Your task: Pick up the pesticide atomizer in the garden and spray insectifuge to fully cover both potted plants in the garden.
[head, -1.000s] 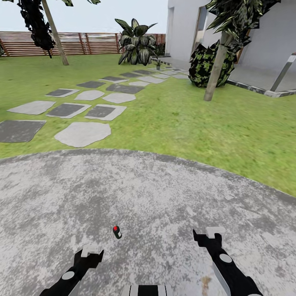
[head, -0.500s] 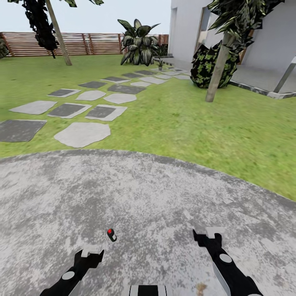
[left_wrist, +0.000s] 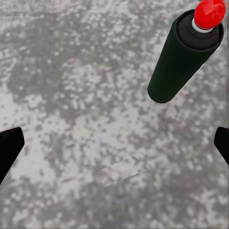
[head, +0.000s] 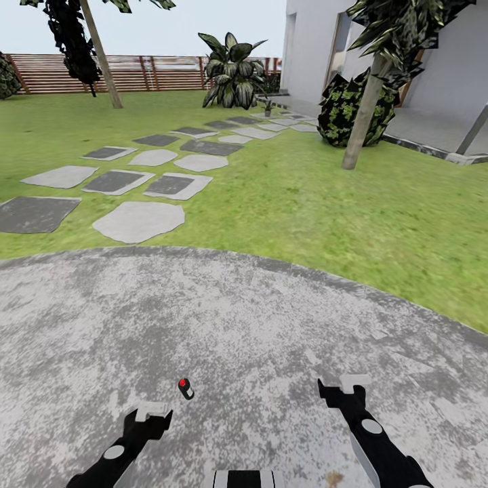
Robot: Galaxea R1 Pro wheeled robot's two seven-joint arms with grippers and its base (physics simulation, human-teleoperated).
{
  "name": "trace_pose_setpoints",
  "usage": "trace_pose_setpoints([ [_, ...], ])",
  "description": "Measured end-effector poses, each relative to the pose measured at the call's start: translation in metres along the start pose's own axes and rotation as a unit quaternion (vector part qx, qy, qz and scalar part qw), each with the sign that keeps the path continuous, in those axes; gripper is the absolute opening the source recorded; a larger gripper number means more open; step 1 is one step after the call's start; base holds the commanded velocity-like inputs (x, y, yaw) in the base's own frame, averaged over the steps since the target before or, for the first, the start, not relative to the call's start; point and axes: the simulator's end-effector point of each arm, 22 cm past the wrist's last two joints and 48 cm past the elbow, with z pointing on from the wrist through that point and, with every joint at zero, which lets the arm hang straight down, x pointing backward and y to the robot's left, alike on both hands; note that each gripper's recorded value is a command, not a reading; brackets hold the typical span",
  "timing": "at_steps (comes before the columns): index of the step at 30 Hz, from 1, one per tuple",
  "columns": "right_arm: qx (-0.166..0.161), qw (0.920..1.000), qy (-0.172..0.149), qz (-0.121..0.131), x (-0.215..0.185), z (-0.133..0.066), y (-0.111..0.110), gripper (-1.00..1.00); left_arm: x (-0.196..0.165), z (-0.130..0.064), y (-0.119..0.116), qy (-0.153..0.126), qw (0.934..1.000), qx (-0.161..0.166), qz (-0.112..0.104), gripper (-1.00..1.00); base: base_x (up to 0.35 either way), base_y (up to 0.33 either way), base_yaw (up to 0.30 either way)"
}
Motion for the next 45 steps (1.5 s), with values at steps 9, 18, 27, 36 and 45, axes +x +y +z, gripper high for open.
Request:
trace_pose_setpoints([
  [9,-0.002,1.0000,0.000,0.000,0.000,0.000,0.001,1.00,-0.023,0.005,-0.029,-0.020,0.9996,0.018,-0.008,1.00,0.001,0.000,0.000],
  [18,-0.002,1.0000,0.000,0.000,0.000,0.000,0.001,1.00,-0.046,0.007,-0.037,-0.043,0.9988,0.022,-0.009,1.00,0.000,0.000,0.000],
  [27,0.000,1.0000,0.000,0.000,0.000,0.000,0.000,1.00,-0.040,0.005,-0.034,-0.040,0.9990,0.017,-0.014,1.00,0.000,0.000,0.000],
  [36,0.000,1.0000,-0.001,0.000,-0.001,0.000,0.000,1.00,-0.042,0.003,-0.037,-0.058,0.9980,0.016,-0.016,1.00,0.005,-0.004,0.000],
  [45,0.000,1.0000,-0.001,0.000,-0.001,0.000,0.000,1.00,-0.041,0.002,-0.036,-0.060,0.9979,0.016,-0.016,1.00,0.063,-0.064,0.000],
])
